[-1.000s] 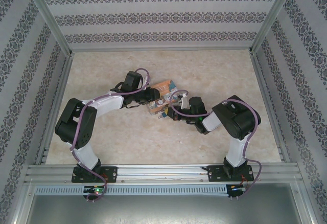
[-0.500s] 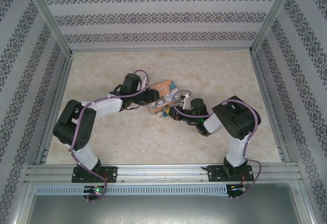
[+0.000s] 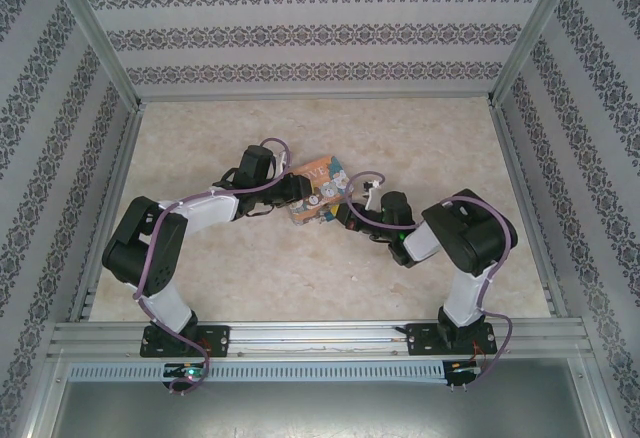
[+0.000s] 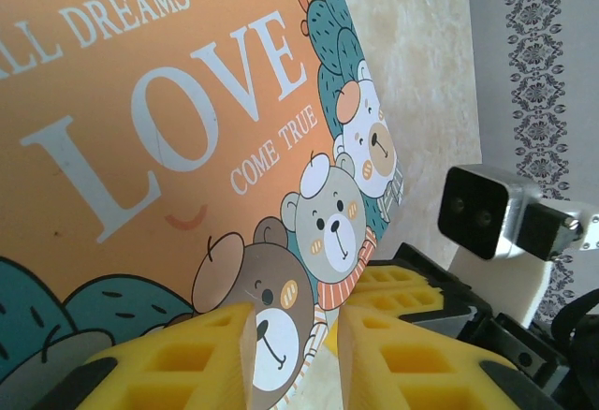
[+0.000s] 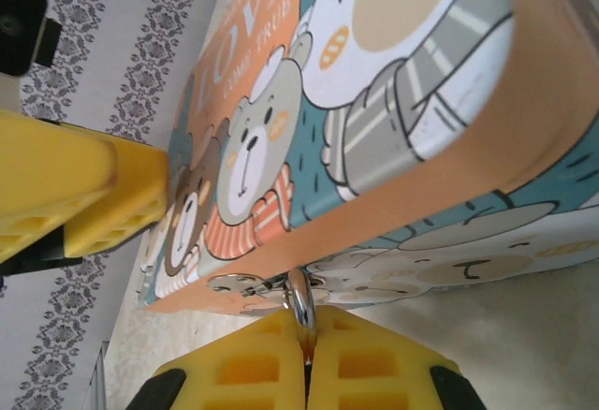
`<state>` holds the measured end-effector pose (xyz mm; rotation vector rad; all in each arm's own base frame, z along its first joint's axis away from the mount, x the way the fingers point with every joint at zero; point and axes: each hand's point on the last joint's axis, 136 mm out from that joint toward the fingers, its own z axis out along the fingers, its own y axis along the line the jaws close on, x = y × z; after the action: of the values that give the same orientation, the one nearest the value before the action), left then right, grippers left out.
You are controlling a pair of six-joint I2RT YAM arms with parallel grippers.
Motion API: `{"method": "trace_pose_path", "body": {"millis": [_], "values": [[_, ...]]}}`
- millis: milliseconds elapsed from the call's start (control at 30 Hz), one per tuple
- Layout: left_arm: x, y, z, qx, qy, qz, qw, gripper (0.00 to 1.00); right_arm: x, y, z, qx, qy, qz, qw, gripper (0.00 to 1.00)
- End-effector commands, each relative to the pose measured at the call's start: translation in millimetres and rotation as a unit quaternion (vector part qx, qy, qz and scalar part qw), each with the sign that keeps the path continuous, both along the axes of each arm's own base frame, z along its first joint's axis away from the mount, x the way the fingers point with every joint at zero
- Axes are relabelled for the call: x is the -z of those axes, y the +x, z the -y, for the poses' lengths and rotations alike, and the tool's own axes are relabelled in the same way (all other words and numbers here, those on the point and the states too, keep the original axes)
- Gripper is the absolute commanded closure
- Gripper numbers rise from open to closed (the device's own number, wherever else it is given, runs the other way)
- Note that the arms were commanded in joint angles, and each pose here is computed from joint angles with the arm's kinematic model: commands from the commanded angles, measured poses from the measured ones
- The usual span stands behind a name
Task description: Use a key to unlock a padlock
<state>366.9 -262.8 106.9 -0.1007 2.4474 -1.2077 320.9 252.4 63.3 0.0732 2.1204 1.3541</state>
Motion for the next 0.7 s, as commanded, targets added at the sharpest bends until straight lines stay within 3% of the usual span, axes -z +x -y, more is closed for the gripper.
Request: {"method": "trace_pose_path", "body": {"millis": [0, 667], "values": [[38, -29, -6, 0.002, 0.033, -0.077, 0.997, 0.71, -18, 5, 7, 0.015, 0.007, 0.031, 0.999, 1.0], [12, -18, -1, -0.003, 0.013, -0.051, 0.999, 0.66, -25, 4, 15, 0.019, -0.015, 0.039, 0.999, 1.0]]}}
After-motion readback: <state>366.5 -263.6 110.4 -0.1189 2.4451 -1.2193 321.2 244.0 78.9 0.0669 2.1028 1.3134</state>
